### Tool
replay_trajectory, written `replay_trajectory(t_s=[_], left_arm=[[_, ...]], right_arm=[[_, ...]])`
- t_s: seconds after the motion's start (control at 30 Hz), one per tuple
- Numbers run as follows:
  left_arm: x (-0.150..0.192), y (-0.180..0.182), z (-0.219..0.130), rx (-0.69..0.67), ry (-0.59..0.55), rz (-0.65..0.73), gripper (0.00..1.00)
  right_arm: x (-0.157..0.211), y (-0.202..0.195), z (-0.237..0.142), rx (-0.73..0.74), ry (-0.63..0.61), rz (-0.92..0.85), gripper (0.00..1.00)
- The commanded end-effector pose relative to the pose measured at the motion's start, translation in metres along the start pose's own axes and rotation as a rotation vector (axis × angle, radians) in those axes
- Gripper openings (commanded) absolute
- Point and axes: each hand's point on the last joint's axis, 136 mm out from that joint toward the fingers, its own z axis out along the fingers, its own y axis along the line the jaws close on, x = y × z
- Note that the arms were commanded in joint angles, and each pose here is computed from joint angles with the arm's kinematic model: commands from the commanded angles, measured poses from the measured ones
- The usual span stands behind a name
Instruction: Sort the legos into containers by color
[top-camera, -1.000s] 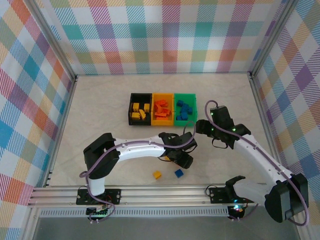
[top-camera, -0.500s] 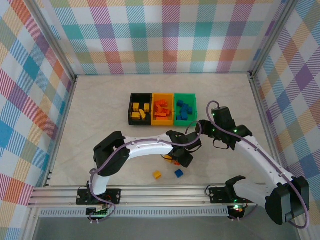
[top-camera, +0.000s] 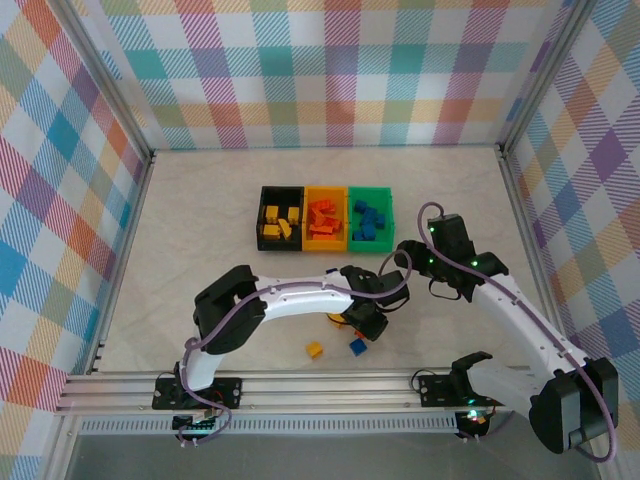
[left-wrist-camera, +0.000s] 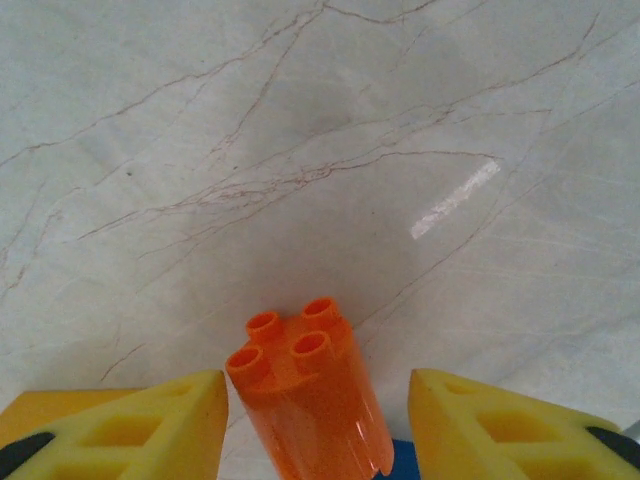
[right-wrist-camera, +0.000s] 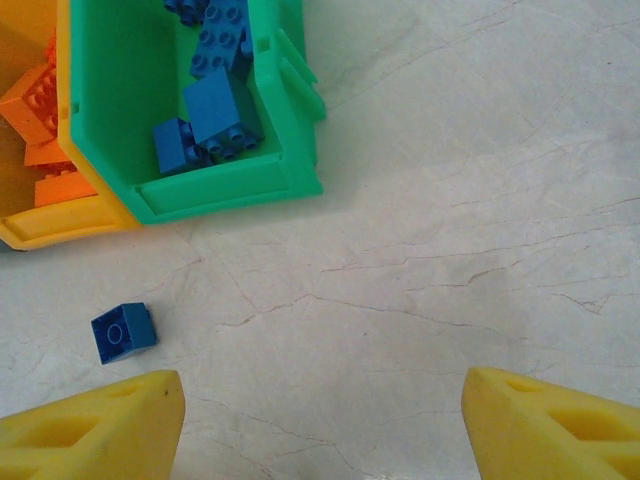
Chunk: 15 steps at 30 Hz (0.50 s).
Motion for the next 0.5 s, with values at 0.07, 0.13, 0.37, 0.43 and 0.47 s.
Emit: replay_trajectory(t_s=[0.07, 0.13, 0.37, 0.43, 0.47], left_arm=[[0.006, 0.003, 0.007, -0.050, 0.043, 0.036, 0.58], [0.008, 0.003, 0.009, -0.056, 0.048, 0.043, 0.58], [0.010, 0.002, 0.014, -0.061, 0.060, 0.058, 0.36], [0.010, 0.004, 0.015, -0.071, 0.056, 0.056, 0.31], [0.008, 0.004, 0.014, -0.073, 0.048, 0.053, 0.29]], right_arm=[[-0.003, 0.000, -0.003, -0.023, -0.020, 0.001, 0.74], [-0.004, 0.000, -0.003, -0.025, -0.021, 0.003, 0.74], [-0.007, -0.001, -0.005, -0.026, -0.032, 0.013, 0.74], [-0.008, -0.001, -0.006, -0.031, -0.036, 0.018, 0.74], [-0.008, -0.001, -0.006, -0.032, -0.034, 0.020, 0.74]])
